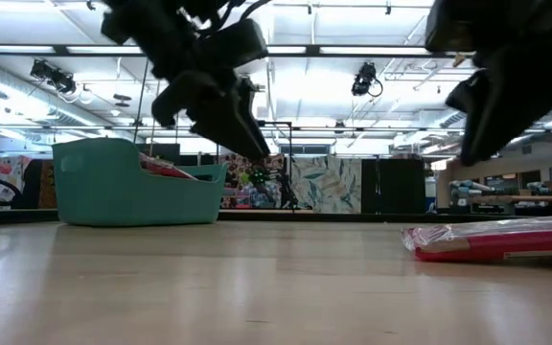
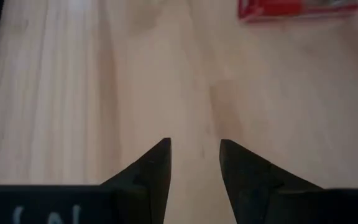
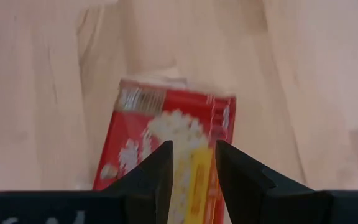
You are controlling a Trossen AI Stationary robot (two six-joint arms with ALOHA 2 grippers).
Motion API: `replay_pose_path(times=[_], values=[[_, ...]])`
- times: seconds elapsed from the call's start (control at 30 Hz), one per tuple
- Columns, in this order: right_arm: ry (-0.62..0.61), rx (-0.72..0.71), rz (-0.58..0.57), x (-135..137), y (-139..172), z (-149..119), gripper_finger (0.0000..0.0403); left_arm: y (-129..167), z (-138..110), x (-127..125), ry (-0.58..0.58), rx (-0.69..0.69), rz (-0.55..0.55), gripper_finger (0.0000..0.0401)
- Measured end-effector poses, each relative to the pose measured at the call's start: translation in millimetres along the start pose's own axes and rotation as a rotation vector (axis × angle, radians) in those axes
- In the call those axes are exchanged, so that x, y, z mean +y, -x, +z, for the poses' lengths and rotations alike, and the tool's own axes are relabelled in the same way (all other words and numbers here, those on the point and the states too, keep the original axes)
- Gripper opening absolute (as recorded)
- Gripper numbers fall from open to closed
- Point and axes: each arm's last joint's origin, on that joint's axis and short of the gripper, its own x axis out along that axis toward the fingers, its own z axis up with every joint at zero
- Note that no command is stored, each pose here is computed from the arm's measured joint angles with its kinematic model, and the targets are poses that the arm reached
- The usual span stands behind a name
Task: Sort popcorn bags into baskets
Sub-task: Put the red popcorn bag into the green bin
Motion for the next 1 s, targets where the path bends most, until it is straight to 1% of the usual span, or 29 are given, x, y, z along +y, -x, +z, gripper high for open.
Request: replay_pose_path(times=[0.1, 0.17, 0.23, 0.33, 0.43, 0.53, 0.6, 0.7, 0.83, 1.0], values=[[-0.019, 0.042, 0.015, 2.2, 2.9, -2.2, 0.0127, -4.2, -7.9, -5.6, 0.019, -0.067, -0.052, 0.0141], [-0.035, 0.061, 0.044, 2.0, 2.5, -1.4, 0.0129, -5.9, -10.3, -8.4, 0.057, -0.118, -0.101, 0.0141], [-0.050, 0.070, 0.050, 1.3, 0.3, -0.2, 0.0130, -8.1, -11.5, -10.1, 0.093, -0.155, -0.117, 0.0141], [-0.056, 0.089, 0.031, 2.5, -5.2, 1.8, 0.0129, -14.0, -12.2, -12.3, 0.111, -0.201, -0.111, 0.0141], [-0.016, 0.086, 0.012, 8.9, -8.2, 6.0, 0.0129, -23.1, -13.3, -15.0, 0.116, -0.225, -0.107, 0.0141], [0.012, 0.135, -0.027, 10.7, -12.6, 3.1, 0.0130, -33.5, -13.8, -20.1, 0.114, -0.269, -0.168, 0.0141], [0.016, 0.174, -0.044, 9.9, -14.5, -0.8, 0.0131, -39.9, -11.3, -23.6, 0.113, -0.330, -0.217, 0.0141], [0.013, 0.215, -0.043, 8.9, -14.7, -3.6, 0.0133, -49.6, -7.1, -27.5, 0.125, -0.389, -0.240, 0.0141], [0.013, 0.216, -0.030, 10.4, -13.6, -3.9, 0.0138, -67.0, 7.8, -34.1, 0.130, -0.378, -0.254, 0.0141], [0.073, 0.218, -0.063, 18.3, -12.6, -4.8, 0.0138, -93.5, 22.4, -45.4, 0.094, -0.327, -0.278, 0.0141]])
